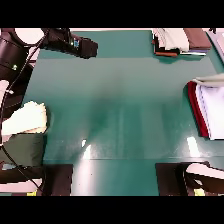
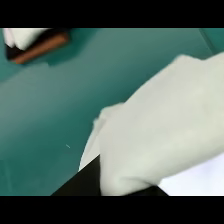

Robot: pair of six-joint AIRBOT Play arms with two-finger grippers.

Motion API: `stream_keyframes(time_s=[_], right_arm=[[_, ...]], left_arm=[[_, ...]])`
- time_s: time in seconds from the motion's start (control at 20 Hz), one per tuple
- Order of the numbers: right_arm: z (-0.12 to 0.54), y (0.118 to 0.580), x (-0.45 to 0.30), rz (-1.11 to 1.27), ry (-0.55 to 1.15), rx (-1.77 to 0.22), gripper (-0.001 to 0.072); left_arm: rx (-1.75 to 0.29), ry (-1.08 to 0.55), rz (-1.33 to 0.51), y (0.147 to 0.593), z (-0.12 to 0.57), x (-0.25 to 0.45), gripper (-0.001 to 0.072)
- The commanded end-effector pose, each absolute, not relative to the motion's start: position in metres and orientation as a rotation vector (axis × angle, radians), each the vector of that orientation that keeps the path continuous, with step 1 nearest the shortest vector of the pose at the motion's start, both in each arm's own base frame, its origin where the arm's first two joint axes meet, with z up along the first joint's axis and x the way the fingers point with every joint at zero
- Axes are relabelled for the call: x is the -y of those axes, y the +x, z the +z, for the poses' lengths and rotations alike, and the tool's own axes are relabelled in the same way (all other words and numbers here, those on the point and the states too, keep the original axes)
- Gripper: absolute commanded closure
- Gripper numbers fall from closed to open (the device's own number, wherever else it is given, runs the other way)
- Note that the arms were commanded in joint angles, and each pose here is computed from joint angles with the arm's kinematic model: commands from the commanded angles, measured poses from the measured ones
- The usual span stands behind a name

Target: Fold the shirts.

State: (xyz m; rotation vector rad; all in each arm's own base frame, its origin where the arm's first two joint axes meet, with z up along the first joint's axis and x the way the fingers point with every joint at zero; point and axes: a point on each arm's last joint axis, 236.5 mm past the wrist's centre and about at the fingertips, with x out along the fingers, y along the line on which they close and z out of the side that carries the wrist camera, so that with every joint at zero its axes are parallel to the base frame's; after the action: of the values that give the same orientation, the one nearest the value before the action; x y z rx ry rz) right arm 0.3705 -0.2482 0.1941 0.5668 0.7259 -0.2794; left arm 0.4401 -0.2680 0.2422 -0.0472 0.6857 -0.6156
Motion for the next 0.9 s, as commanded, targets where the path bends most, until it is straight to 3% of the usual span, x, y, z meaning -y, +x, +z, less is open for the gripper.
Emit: stream_keyframes(time_s=[0.0, 0.15, 0.2, 0.25, 0.3, 0.35, 0.65, 0.85], right_arm=[[0.147, 0.307, 0.258, -0.426, 0.567, -0.873, 0.0692], [0.108, 0.26, 0.25, -0.497, 0.623, -0.968, 0.0684], [0.097, 0.247, 0.248, -0.519, 0.638, -0.995, 0.0594], [0.088, 0.233, 0.247, -0.547, 0.647, -1.019, 0.0378], [0.084, 0.223, 0.247, -0.567, 0.662, -1.021, 0.0206], [0.088, 0.219, 0.248, -0.581, 0.678, -1.003, 0.0153], [0.175, 0.278, 0.214, -0.423, 0.673, -0.713, 0.0154], [0.195, 0.325, 0.124, -0.153, 0.575, -0.726, 0.0154]], left_arm=[[-0.685, -0.029, -0.621, 0.44, 0.241, 0.268, 0.0679], [-0.685, -0.028, -0.621, 0.44, 0.241, 0.268, 0.0678], [-0.683, -0.025, -0.623, 0.44, 0.241, 0.268, 0.0678], [-0.681, -0.018, -0.626, 0.44, 0.241, 0.268, 0.0678], [-0.678, -0.012, -0.627, 0.44, 0.241, 0.268, 0.0678], [-0.679, -0.013, -0.628, 0.44, 0.241, 0.268, 0.0678], [-0.682, -0.05, -0.658, 0.435, 0.244, 0.276, 0.0678], [-0.678, -0.07, -0.67, 0.434, 0.247, 0.279, 0.0678]])
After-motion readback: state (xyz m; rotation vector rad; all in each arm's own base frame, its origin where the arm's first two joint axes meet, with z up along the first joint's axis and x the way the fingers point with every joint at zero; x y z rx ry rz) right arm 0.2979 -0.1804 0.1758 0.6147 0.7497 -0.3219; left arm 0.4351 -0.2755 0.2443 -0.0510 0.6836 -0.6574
